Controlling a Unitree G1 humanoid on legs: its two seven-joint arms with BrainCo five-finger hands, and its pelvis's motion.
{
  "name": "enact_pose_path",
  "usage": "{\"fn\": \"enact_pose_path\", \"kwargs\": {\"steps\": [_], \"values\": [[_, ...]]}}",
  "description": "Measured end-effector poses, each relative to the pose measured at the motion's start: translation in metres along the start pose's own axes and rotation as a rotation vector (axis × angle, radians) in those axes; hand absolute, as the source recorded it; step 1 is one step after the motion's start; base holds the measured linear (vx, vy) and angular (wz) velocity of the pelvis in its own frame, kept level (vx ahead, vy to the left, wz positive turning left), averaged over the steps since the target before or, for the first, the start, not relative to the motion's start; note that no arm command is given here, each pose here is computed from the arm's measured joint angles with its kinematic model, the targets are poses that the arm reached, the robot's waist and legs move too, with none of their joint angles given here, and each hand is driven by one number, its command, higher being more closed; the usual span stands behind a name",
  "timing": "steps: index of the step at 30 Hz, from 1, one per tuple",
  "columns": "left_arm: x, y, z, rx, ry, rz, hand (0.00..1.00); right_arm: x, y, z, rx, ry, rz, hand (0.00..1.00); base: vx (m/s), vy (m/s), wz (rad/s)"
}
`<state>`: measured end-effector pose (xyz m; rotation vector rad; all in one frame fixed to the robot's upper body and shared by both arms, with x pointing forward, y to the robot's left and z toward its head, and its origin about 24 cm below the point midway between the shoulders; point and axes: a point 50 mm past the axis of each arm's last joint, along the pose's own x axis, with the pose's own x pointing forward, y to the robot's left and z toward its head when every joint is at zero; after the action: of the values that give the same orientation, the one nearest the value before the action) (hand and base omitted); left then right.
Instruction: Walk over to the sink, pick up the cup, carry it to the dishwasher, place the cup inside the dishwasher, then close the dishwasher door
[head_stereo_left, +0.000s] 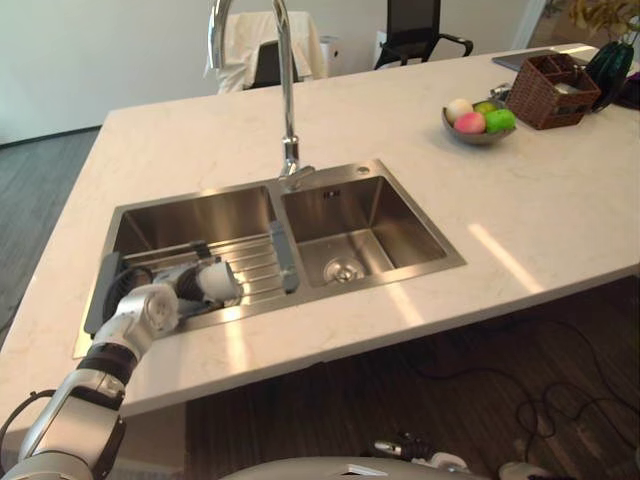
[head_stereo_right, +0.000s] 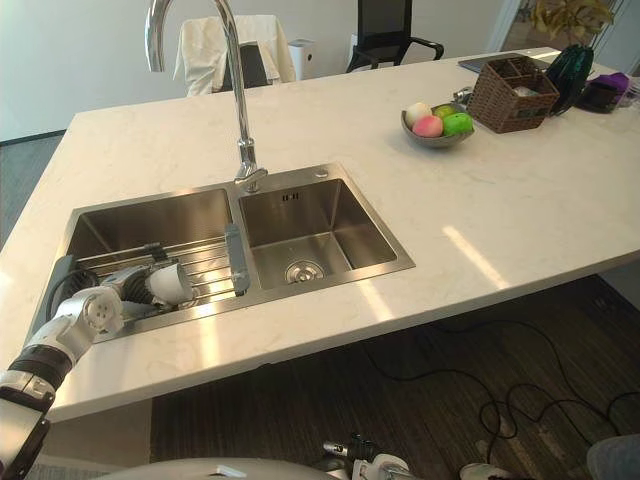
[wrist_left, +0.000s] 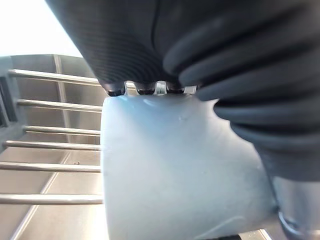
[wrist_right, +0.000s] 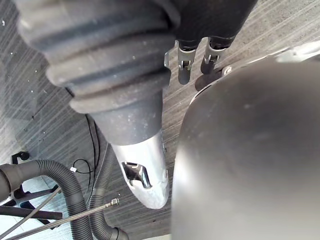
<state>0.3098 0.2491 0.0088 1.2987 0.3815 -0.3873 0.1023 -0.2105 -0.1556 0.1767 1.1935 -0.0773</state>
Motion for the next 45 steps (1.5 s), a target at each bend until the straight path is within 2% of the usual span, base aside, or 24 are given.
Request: {"fn": "enact_pose_path", "kwargs": {"steps": [9, 15, 20, 23, 25, 28, 30, 33, 37, 38, 43, 45], "values": [[-0.007, -0.008, -0.003, -0.018, -0.057, 0.157, 1.0, 0.0, -0.003, -0.003, -0.022, 0.001, -0.014, 0.0, 0.0, 0.0, 0.0], [-0.016, -0.004, -0.007, -0.237, -0.086, 0.323, 1.0, 0.0, -0.003, -0.005, -0.017, -0.012, -0.017, 0.0, -0.01, -0.012, 0.03], [-0.024, 0.007, 0.0, -0.342, -0.149, 0.459, 1.0, -0.001, -0.003, -0.008, -0.004, -0.018, -0.018, 0.0, 0.0, -0.027, 0.15], [-0.032, 0.03, 0.006, -0.478, -0.214, 0.588, 1.0, -0.001, -0.003, -0.012, 0.023, -0.023, -0.018, 0.0, 0.0, -0.027, 0.19], [-0.046, 0.061, 0.011, -0.668, -0.3, 0.758, 1.0, -0.002, -0.004, -0.014, 0.031, -0.022, -0.019, 0.0, -0.01, -0.026, 0.14], [-0.073, 0.093, 0.028, -0.873, -0.471, 0.967, 1.0, -0.002, -0.005, -0.018, 0.068, -0.019, -0.023, 0.0, -0.02, -0.028, 0.16], [-0.091, 0.102, 0.037, -0.938, -0.571, 1.048, 1.0, -0.002, -0.006, -0.02, 0.081, -0.021, -0.022, 0.0, -0.03, -0.026, 0.2], [-0.107, 0.106, 0.044, -0.996, -0.665, 1.106, 1.0, -0.002, -0.006, -0.02, 0.099, -0.02, -0.02, 0.0, -0.06, -0.027, 0.18], [-0.11, 0.106, 0.042, -1.04, -0.675, 1.117, 1.0, -0.002, -0.005, -0.02, 0.117, -0.023, -0.019, 0.0, -0.05, -0.013, 0.05], [-0.129, 0.114, 0.033, -1.066, -0.687, 1.244, 1.0, 0.002, 0.006, -0.013, 0.126, -0.01, 0.013, 0.0, 0.0, 0.0, 0.0], [-0.131, 0.112, 0.036, -1.083, -0.698, 1.251, 1.0, 0.001, 0.004, -0.017, 0.137, -0.004, 0.005, 0.0, 0.0, 0.002, -0.13], [-0.135, 0.105, 0.045, -1.142, -0.729, 1.271, 1.0, 0.0, 0.001, -0.02, 0.151, 0.0, -0.004, 0.0, -0.02, 0.0, -0.25]]}}
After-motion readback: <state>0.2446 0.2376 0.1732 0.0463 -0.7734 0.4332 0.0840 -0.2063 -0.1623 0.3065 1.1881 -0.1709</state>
